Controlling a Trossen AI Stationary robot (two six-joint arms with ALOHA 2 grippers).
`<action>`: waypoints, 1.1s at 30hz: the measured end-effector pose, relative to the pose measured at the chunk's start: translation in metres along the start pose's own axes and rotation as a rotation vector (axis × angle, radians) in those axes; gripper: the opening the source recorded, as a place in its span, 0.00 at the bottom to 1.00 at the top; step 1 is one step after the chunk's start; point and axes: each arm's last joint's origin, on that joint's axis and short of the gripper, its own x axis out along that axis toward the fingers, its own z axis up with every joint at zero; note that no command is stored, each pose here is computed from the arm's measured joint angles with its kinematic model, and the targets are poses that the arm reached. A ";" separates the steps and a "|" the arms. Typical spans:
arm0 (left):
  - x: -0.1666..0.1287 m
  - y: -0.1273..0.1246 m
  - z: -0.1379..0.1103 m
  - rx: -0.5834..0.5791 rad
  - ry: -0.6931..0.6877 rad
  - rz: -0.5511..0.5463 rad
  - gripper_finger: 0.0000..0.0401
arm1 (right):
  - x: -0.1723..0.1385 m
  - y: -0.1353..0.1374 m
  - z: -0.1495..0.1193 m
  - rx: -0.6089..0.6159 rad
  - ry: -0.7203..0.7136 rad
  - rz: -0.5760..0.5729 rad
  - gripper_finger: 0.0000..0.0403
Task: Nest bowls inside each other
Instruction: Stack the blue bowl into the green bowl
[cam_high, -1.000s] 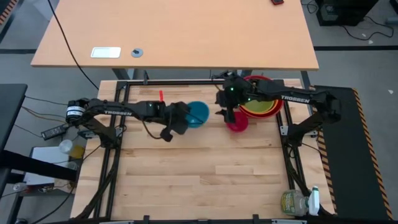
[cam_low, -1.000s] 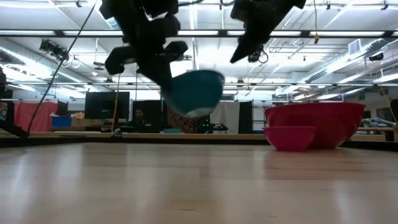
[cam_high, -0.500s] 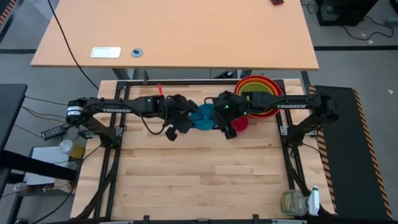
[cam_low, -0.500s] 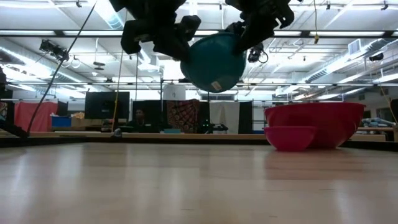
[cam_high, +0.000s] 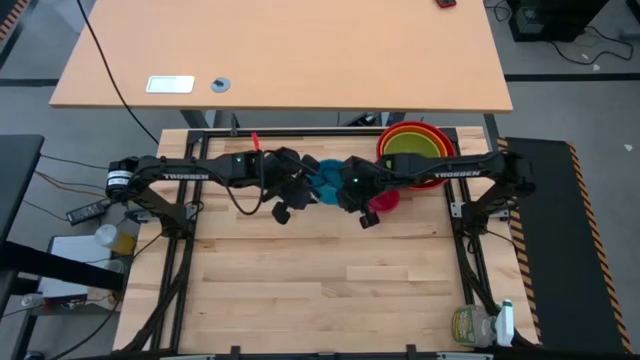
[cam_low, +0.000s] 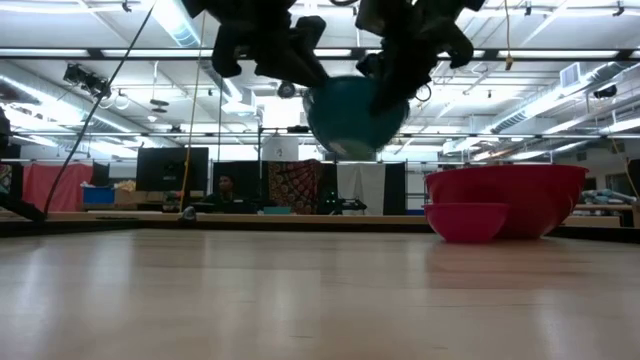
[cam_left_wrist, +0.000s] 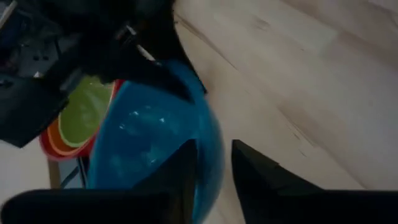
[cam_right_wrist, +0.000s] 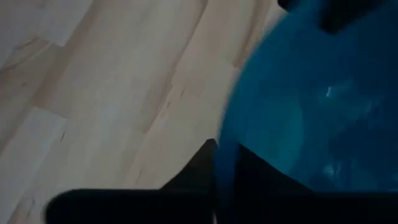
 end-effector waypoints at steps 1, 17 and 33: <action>0.000 0.001 0.000 -0.009 -0.005 0.004 0.28 | 0.001 0.000 0.000 0.007 0.003 -0.003 0.06; -0.002 0.010 -0.004 -0.567 0.149 0.322 0.61 | -0.041 -0.027 -0.048 0.408 0.283 -0.199 0.07; -0.002 -0.011 -0.010 -1.035 0.276 0.326 0.48 | -0.038 -0.055 -0.146 0.858 0.538 -0.334 0.08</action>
